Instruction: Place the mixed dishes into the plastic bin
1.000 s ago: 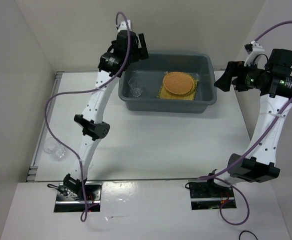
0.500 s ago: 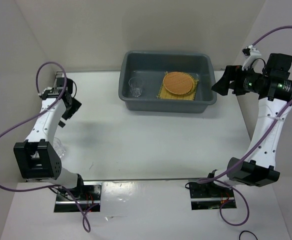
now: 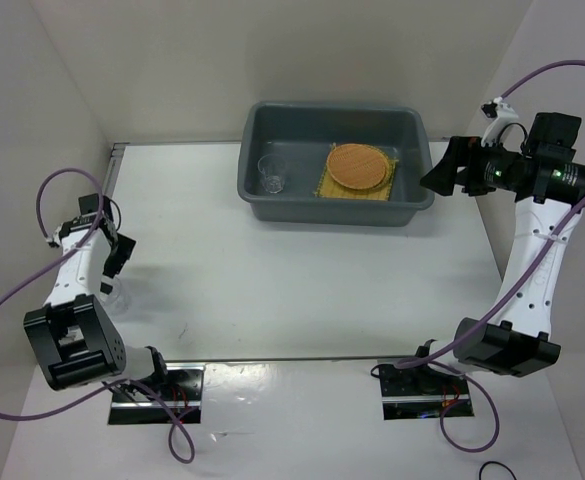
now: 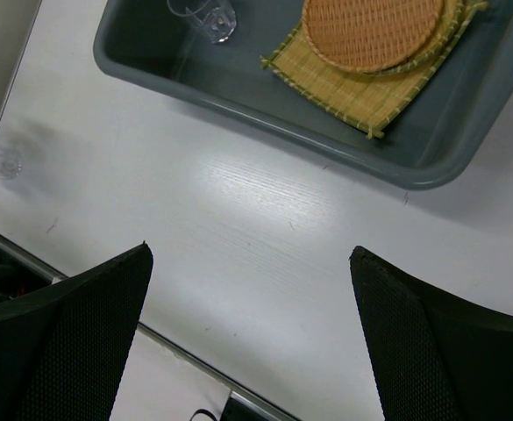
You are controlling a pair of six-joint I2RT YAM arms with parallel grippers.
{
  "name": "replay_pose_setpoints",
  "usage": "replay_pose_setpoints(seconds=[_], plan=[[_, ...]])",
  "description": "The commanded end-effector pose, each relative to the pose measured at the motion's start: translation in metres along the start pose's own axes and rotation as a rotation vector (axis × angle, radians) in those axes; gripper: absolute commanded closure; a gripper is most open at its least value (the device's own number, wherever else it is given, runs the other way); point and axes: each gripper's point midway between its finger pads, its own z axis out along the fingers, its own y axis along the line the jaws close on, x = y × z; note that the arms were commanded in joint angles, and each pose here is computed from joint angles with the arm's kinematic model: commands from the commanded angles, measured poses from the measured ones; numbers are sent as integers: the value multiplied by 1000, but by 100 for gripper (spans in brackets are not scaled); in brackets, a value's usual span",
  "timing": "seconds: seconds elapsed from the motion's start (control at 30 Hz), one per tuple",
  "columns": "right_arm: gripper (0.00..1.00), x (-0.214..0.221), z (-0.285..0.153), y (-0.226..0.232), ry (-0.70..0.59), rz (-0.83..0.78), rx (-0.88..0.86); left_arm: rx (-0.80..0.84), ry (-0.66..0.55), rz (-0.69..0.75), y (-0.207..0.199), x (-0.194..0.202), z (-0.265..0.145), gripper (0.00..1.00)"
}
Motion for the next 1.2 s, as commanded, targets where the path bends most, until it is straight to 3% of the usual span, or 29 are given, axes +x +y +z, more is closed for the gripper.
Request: replay_pose_setpoints(seconds=[0.0, 0.13, 0.27, 0.4, 0.43, 0.53, 0.67, 0.77, 0.8, 0.83, 0.9, 0.93, 0.97, 1.03, 1.07, 1.1, 1.17], plan=[[2, -4, -6, 10, -37, -32, -8, 61, 23, -12, -12, 1, 7, 0], [2, -6, -8, 8, -40, -29, 11, 42, 55, -17, -8, 10, 23, 0], [2, -6, -10, 9, -45, -35, 22, 42, 83, -22, -5, 17, 32, 13], [2, -3, -11, 8, -42, -34, 32, 50, 115, -6, -8, 21, 40, 40], [2, -3, -11, 7, -40, -34, 42, 53, 123, -14, -8, 21, 40, 58], [2, -1, -12, 6, -38, -34, 53, 68, 125, -18, -11, 20, 40, 100], [2, 1, -13, 7, -38, -33, 53, 137, 91, -57, -32, -2, 22, 100], [2, 4, -12, 6, -30, -26, 52, 310, 75, -148, -73, -35, -23, 100], [2, 2, -11, 6, -37, -32, 53, 389, 66, -173, -91, -48, -38, 100], [2, 2, -11, 6, -37, -32, 53, 527, 133, -164, -116, -47, -60, 100], [2, 2, -11, 6, -37, -32, 53, 835, 113, -157, -171, -73, -114, 100], [2, 2, -11, 6, -37, -32, 53, 1027, 176, -104, -193, -65, -150, 100], [2, 2, -11, 6, -37, -32, 53, 1250, 120, -55, -224, -73, -199, 100], [2, 1, -14, 8, -44, -39, 54, 1422, 122, 75, -253, -61, -243, 100], [2, 4, -12, 7, -37, -33, 53, 1402, 101, 215, -261, -46, -246, 100], [2, 4, -12, 7, -37, -32, 53, 1481, 64, 347, -289, -36, -290, 100], [2, 5, -14, 9, -39, -35, 53, 1410, 70, 602, -310, 9, -272, 100]])
